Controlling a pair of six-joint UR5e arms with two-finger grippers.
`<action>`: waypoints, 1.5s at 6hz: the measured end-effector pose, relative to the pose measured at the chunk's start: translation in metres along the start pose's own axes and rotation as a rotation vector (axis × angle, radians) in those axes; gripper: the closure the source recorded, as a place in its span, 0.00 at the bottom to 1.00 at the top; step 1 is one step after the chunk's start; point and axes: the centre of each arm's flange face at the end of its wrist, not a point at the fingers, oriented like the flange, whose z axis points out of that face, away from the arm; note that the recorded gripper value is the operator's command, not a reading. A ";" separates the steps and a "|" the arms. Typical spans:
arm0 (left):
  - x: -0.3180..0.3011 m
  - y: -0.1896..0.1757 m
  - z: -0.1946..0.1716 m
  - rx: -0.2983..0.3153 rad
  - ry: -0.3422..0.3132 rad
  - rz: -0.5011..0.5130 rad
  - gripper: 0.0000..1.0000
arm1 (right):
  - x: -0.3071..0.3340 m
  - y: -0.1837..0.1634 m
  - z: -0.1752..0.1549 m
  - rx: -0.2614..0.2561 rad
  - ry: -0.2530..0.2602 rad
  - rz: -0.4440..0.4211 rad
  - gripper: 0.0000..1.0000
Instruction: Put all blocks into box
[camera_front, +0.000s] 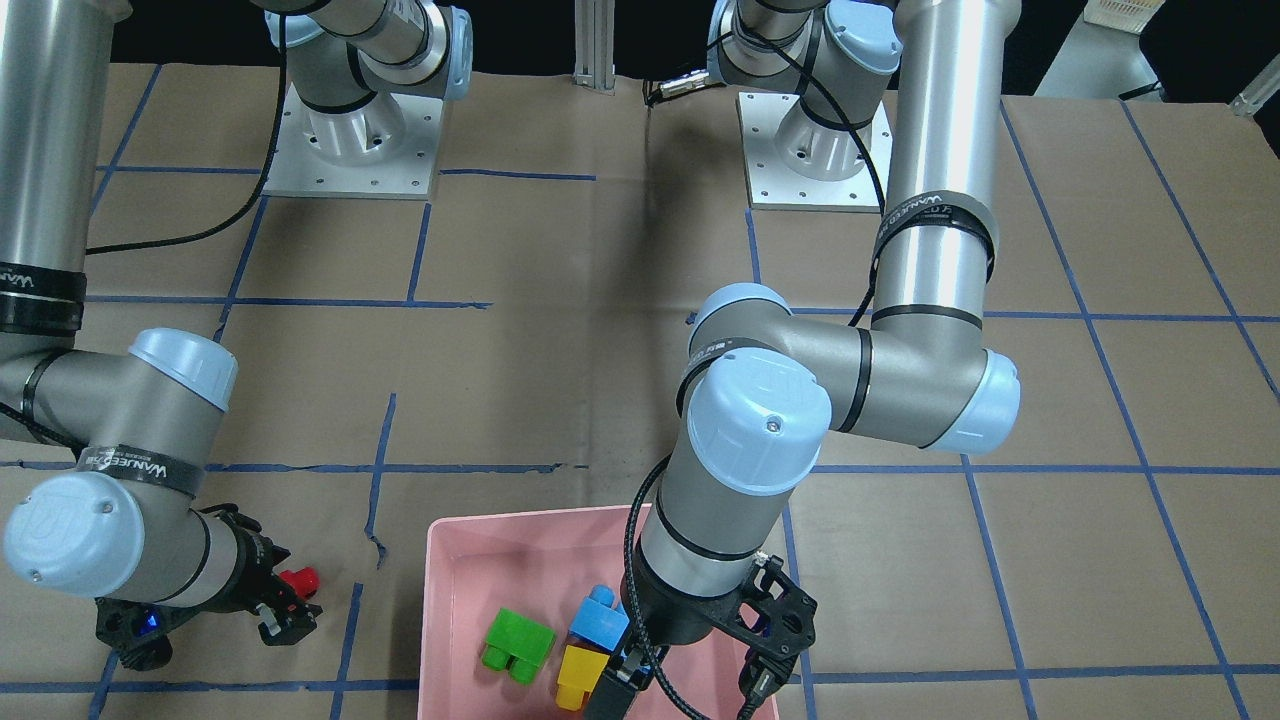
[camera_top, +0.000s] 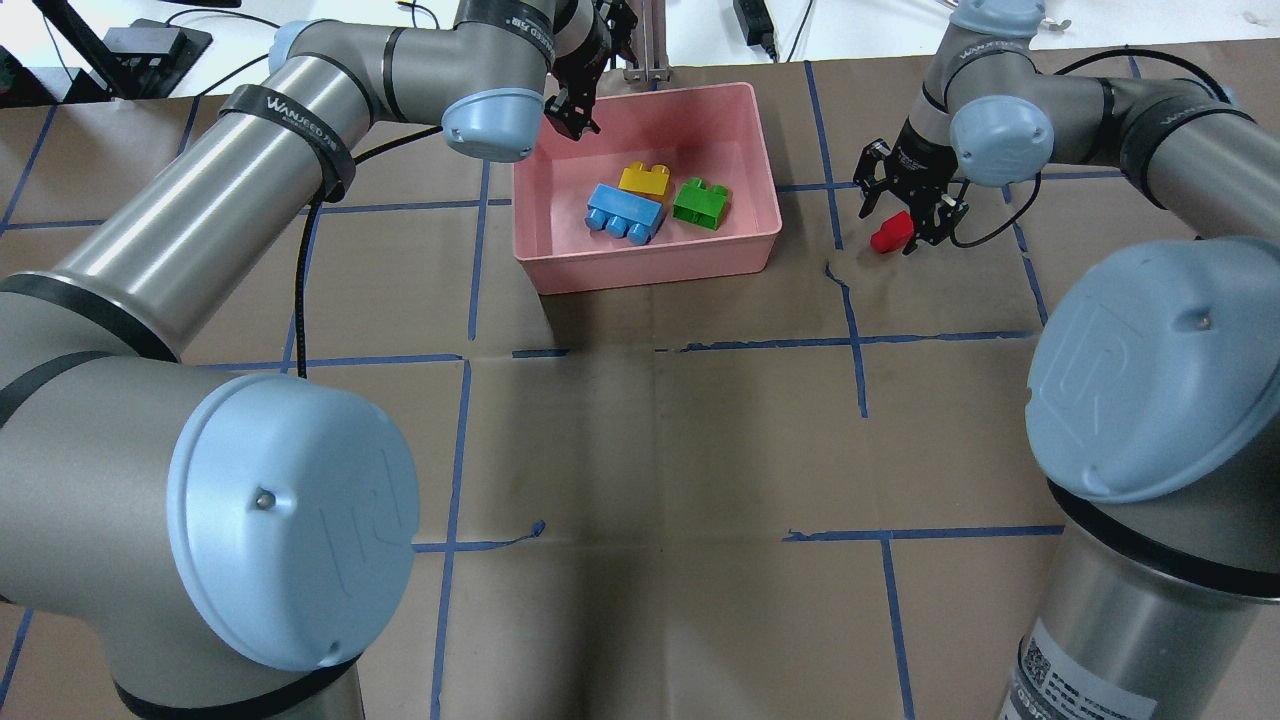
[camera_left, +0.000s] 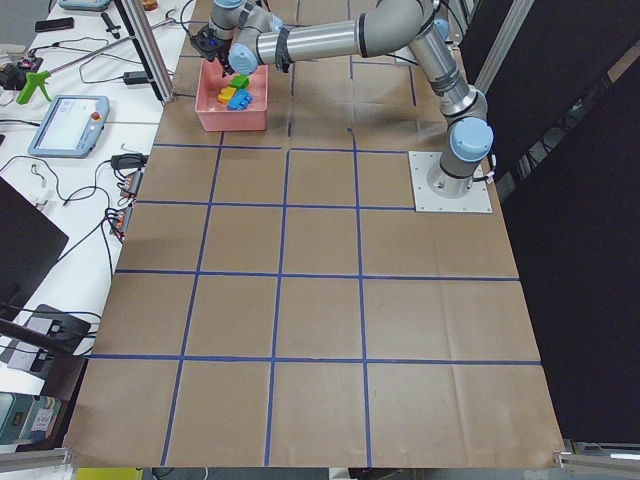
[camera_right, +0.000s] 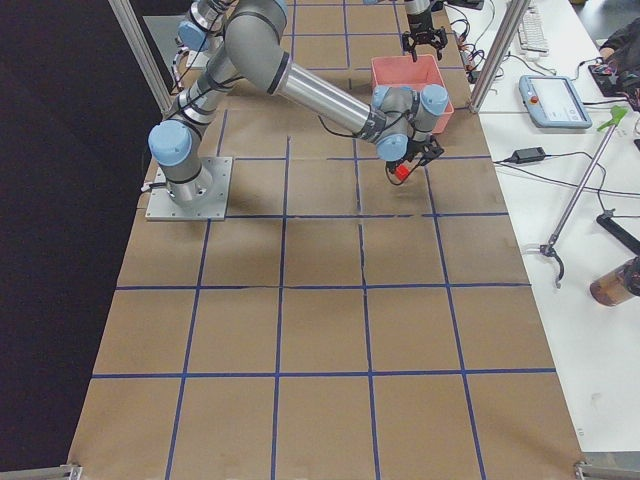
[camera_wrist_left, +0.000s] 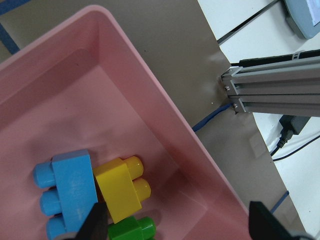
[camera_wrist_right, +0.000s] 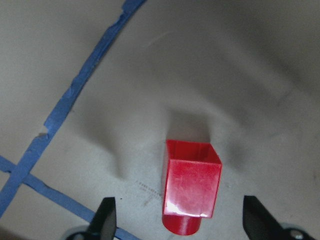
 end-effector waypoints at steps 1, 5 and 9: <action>-0.002 -0.002 -0.005 0.007 -0.002 0.097 0.01 | 0.000 0.000 0.003 -0.004 0.003 0.002 0.58; -0.105 -0.059 -0.078 -0.060 -0.211 0.863 0.00 | -0.001 -0.001 0.001 0.000 -0.004 0.001 0.86; -0.193 -0.010 -0.236 -0.284 -0.410 1.183 0.00 | -0.028 0.001 -0.103 0.071 -0.066 -0.020 0.86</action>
